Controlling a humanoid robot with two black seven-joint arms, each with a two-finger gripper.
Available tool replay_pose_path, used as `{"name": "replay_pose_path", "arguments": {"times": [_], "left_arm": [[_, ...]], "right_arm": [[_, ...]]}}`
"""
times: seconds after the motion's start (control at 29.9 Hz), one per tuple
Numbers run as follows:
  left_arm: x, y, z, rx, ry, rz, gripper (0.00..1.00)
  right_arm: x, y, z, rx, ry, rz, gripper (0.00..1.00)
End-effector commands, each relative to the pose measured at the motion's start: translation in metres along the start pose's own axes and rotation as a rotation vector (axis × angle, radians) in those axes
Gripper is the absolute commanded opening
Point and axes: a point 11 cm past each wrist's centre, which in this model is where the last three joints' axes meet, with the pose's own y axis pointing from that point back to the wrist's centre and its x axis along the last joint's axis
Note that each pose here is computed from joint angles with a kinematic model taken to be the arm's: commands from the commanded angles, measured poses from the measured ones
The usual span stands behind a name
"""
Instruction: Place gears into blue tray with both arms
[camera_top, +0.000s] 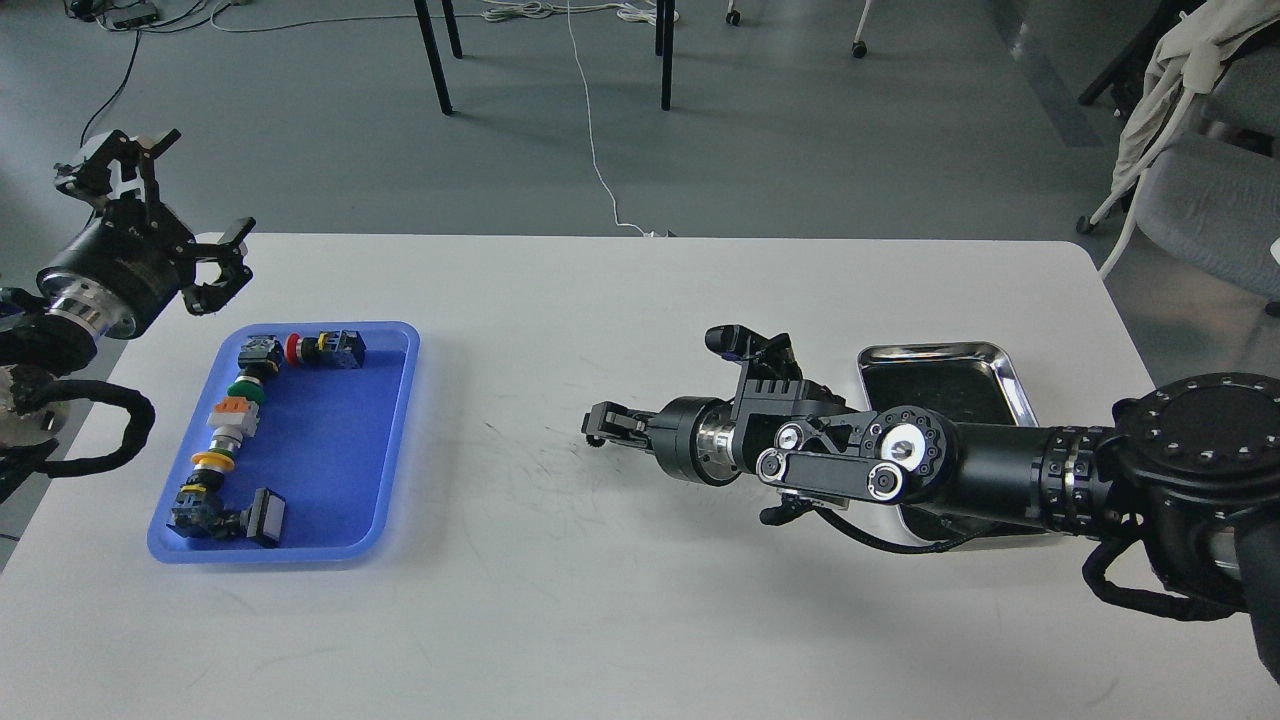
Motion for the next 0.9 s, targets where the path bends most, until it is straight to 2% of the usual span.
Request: {"name": "replay_pose_path", "arguments": {"times": [0.0, 0.23, 0.4, 0.5, 0.6, 0.73, 0.87], "left_arm": [[-0.001, 0.0, -0.001, 0.002, 0.001, -0.001, 0.99], [0.0, 0.0, -0.001, 0.003, -0.003, 0.0, 0.99], [0.001, 0.0, -0.003, 0.013, -0.012, 0.012, 0.99], [-0.002, -0.002, 0.0, 0.017, -0.054, 0.0, 0.99], [-0.007, -0.005, 0.004, 0.027, -0.134, -0.029, 0.99], [-0.021, -0.006, 0.008, 0.034, -0.177, -0.077, 0.99], [-0.044, 0.0, 0.014, 0.059, -0.293, -0.165, 0.99]], "right_arm": [[0.005, 0.0, -0.008, 0.025, -0.023, 0.017, 0.68], [0.036, 0.002, -0.028, 0.079, -0.08, 0.09, 0.93], [0.075, 0.01, -0.049, 0.148, -0.167, 0.183, 0.96], [0.093, 0.02, -0.078, 0.279, -0.334, 0.188, 0.96], [0.134, 0.052, -0.048, 0.329, -0.545, 0.248, 0.96], [0.199, 0.129, 0.015, 0.401, -0.775, 0.425, 0.96], [0.218, 0.196, 0.078, 0.48, -0.953, 0.553, 0.96]]}}
